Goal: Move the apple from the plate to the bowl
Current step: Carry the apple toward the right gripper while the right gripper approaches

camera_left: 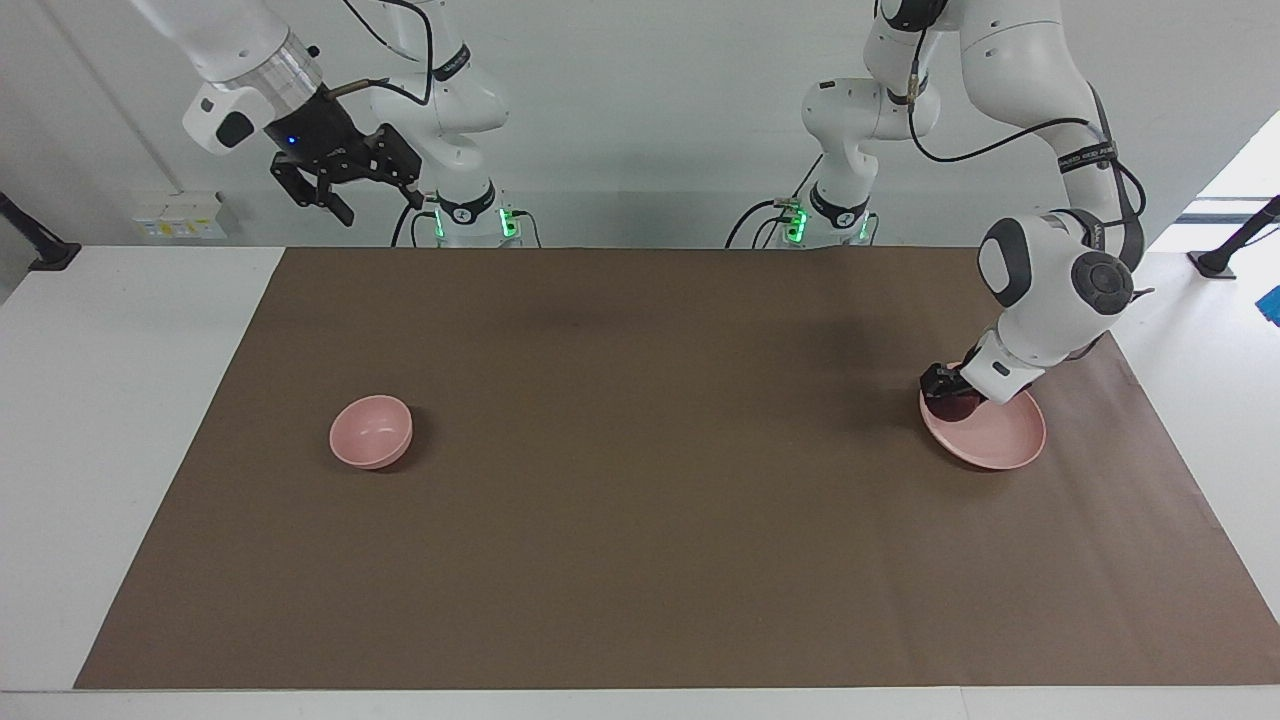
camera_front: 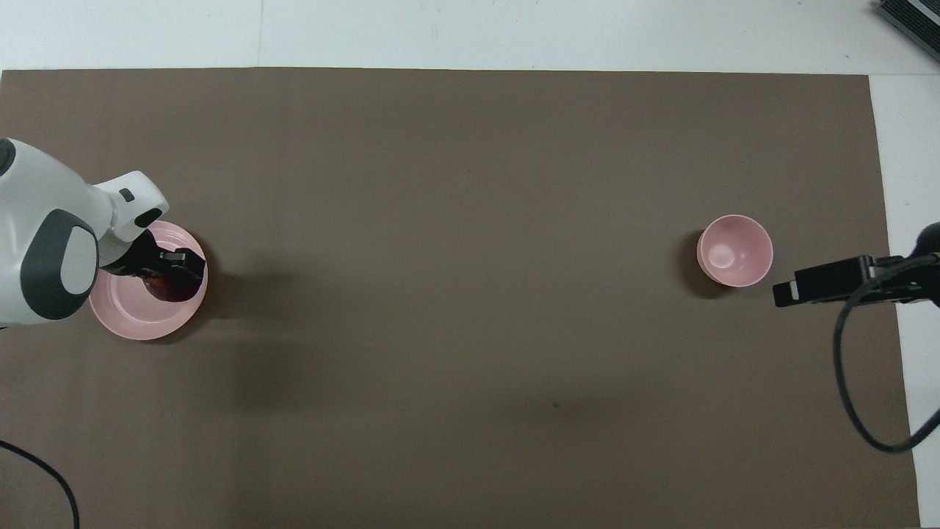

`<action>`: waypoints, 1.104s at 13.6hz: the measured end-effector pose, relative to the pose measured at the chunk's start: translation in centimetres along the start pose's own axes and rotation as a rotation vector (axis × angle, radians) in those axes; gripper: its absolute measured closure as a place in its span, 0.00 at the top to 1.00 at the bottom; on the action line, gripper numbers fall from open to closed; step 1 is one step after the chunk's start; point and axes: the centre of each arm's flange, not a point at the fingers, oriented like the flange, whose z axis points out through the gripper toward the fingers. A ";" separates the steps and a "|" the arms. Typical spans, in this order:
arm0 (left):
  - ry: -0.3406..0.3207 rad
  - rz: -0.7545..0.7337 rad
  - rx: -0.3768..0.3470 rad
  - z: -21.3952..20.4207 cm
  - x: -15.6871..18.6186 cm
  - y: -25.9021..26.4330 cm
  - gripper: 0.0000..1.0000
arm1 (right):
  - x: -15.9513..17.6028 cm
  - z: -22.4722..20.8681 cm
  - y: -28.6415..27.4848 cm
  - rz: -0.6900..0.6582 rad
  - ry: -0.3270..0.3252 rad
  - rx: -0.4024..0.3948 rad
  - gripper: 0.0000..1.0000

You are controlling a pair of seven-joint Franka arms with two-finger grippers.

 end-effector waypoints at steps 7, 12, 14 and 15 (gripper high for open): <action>-0.149 -0.229 -0.236 -4.6 0.8 5.8 0.75 | 1.4 5.1 -1.7 0.027 0.002 0.246 1.00; -0.353 -0.452 -0.467 -6.8 0.1 13.0 0.75 | 2.5 9.9 -2.2 0.089 0.024 0.513 1.00; -0.427 -0.504 -0.553 -7.2 0.0 17.2 0.75 | 2.3 12.1 -2.5 0.080 0.015 0.627 1.00; -0.464 -0.527 -0.595 -7.5 -0.1 18.9 0.75 | 2.2 13.1 -2.4 0.065 0.015 0.659 1.00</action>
